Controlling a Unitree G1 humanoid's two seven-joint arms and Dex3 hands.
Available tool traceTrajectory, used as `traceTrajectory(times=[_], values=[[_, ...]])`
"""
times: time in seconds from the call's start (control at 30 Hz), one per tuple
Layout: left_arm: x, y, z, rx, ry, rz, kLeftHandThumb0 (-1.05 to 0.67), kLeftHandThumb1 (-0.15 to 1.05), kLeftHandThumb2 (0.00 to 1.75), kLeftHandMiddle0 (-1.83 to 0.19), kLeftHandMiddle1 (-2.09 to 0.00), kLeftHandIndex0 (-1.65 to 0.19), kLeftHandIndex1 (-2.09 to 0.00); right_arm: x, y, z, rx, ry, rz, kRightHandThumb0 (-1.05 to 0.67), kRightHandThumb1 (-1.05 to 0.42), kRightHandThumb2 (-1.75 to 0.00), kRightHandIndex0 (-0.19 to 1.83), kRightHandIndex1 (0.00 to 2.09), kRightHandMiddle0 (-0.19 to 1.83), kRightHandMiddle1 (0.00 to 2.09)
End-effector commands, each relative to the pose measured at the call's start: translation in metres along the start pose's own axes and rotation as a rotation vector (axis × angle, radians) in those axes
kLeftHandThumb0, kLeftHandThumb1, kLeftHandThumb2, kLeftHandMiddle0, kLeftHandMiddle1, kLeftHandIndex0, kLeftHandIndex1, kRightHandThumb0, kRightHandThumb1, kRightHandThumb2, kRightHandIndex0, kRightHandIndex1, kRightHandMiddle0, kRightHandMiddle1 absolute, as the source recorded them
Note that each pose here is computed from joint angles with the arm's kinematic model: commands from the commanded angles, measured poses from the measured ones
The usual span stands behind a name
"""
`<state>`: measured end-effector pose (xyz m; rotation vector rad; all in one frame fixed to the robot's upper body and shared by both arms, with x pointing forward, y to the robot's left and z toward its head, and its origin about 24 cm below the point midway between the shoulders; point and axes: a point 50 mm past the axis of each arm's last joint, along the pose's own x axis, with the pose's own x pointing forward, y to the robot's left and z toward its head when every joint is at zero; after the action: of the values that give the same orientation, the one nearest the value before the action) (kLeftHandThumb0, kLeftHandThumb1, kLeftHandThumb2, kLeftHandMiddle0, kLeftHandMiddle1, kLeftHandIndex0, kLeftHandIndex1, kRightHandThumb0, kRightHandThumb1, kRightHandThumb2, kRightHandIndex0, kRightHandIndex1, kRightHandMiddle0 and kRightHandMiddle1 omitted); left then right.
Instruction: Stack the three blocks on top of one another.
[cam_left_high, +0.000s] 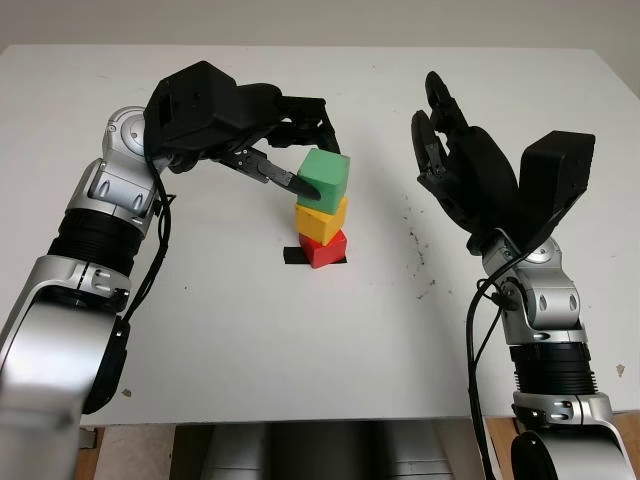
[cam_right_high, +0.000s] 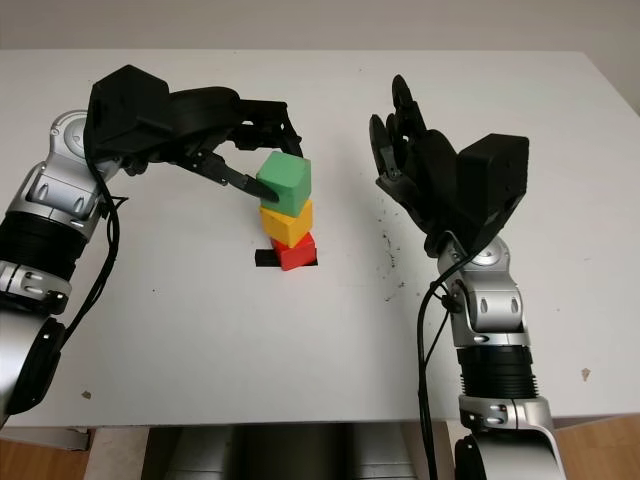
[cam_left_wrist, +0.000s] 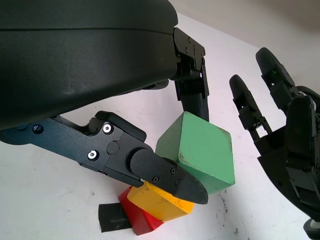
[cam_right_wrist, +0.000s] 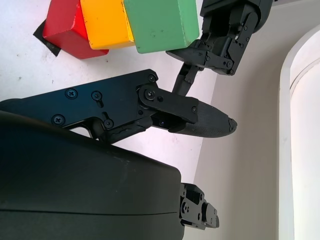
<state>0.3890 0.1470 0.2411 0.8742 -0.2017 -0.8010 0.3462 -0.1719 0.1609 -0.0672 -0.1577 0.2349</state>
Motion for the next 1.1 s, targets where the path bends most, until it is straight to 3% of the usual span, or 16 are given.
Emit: traceTrajectory(times=[0.0,0.3,0.43,0.53,0.67,0.8,1.07], values=[[0.0,0.008,0.012,0.034,-0.036,0.013,-0.53,1.01,0.05,-0.19,-0.05,-0.35,-1.61,-0.002,-0.002,0.004,-0.005,-0.012,-0.01,-0.6,-1.05,-0.63,-0.19,0.0,-0.19,0.02],[-0.002,0.008,0.009,0.062,-0.004,0.018,-0.55,1.01,0.05,-0.19,-0.05,-0.37,-1.55,-0.004,-0.002,0.005,-0.003,-0.008,-0.005,-0.59,-1.05,-0.63,-0.19,0.0,-0.19,0.01],[-0.004,0.009,0.009,0.057,0.02,0.018,-0.61,0.96,0.05,-0.11,-0.04,-0.24,-1.17,-0.004,-0.002,0.005,-0.004,-0.002,-0.005,-0.59,-1.05,-0.63,-0.19,0.0,-0.19,0.02],[-0.005,0.008,0.009,0.057,0.027,0.013,-0.66,0.93,0.05,0.02,-0.04,-0.23,-0.63,-0.003,-0.002,0.005,-0.007,-0.005,0.0,-0.59,-1.05,-0.65,-0.19,0.0,-0.19,0.01],[-0.007,0.008,0.011,0.082,0.028,0.007,-0.7,0.93,0.05,0.1,-0.05,-0.13,-0.28,-0.003,-0.002,0.005,-0.002,-0.004,0.0,-0.59,-1.05,-0.64,-0.19,0.0,-0.19,0.01],[-0.008,0.007,0.012,0.086,0.017,0.015,-0.7,0.92,0.05,0.16,-0.03,-0.01,-0.12,-0.003,-0.003,0.005,-0.013,-0.007,0.007,-0.6,-1.05,-0.64,-0.19,0.0,-0.19,0.0],[-0.011,0.005,0.012,0.036,-0.031,-0.005,-0.71,0.88,0.05,0.19,0.0,0.14,-0.03,-0.003,-0.003,0.005,-0.012,-0.004,0.003,-0.6,-1.05,-0.63,-0.19,0.0,-0.19,0.0]])
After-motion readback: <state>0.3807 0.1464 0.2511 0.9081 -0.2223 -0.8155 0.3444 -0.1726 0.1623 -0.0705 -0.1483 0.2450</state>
